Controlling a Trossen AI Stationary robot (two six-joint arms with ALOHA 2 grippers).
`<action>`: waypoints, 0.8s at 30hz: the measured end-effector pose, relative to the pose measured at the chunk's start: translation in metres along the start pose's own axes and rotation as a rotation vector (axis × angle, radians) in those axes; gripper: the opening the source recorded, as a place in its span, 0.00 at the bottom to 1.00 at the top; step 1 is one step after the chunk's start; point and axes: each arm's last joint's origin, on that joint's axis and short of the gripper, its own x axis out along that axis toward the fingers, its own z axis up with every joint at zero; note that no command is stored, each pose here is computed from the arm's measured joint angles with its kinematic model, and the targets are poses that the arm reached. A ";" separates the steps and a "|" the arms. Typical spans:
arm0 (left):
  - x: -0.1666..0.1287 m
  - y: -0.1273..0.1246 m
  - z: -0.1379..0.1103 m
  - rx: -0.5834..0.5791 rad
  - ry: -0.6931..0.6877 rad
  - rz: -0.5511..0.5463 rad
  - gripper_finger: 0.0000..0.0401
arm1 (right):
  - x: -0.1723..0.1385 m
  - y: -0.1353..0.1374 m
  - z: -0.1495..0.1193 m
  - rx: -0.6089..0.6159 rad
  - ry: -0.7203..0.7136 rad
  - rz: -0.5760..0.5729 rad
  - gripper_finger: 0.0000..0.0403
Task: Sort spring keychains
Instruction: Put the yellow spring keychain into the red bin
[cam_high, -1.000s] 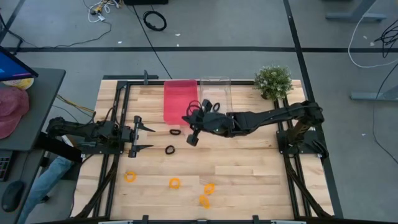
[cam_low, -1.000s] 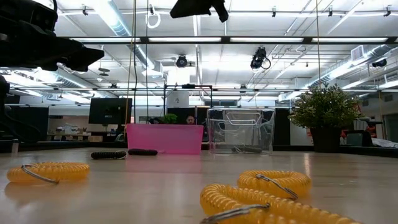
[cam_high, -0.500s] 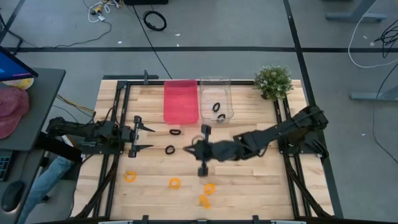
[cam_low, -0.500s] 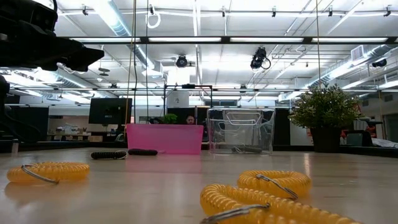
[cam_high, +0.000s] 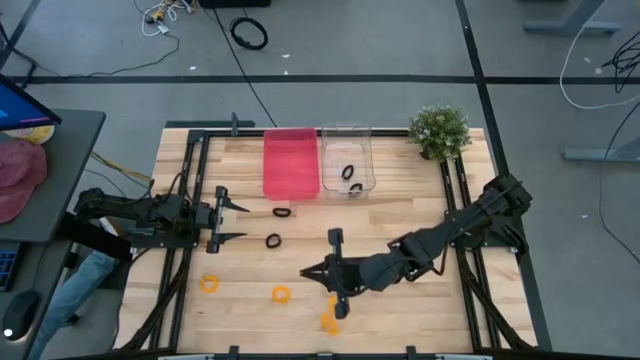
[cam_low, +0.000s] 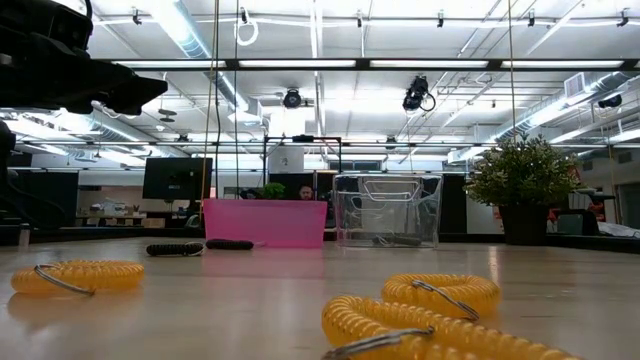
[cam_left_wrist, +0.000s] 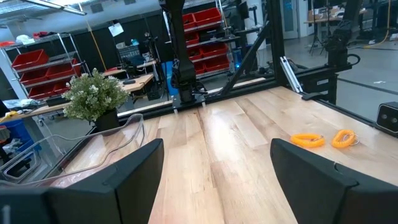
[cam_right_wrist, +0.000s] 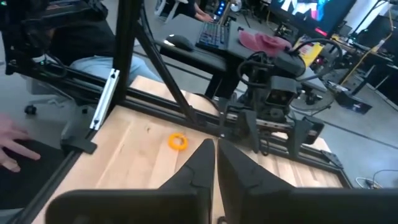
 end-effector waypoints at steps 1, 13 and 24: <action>0.000 0.000 0.000 0.000 0.000 0.000 0.74 | -0.001 0.001 0.000 0.000 -0.001 0.003 0.05; 0.000 0.000 0.000 0.000 0.000 0.000 0.74 | -0.008 0.015 -0.019 0.115 0.196 0.046 0.05; 0.000 0.000 0.000 0.000 0.000 0.000 0.74 | 0.005 0.032 -0.066 0.279 0.519 0.006 0.12</action>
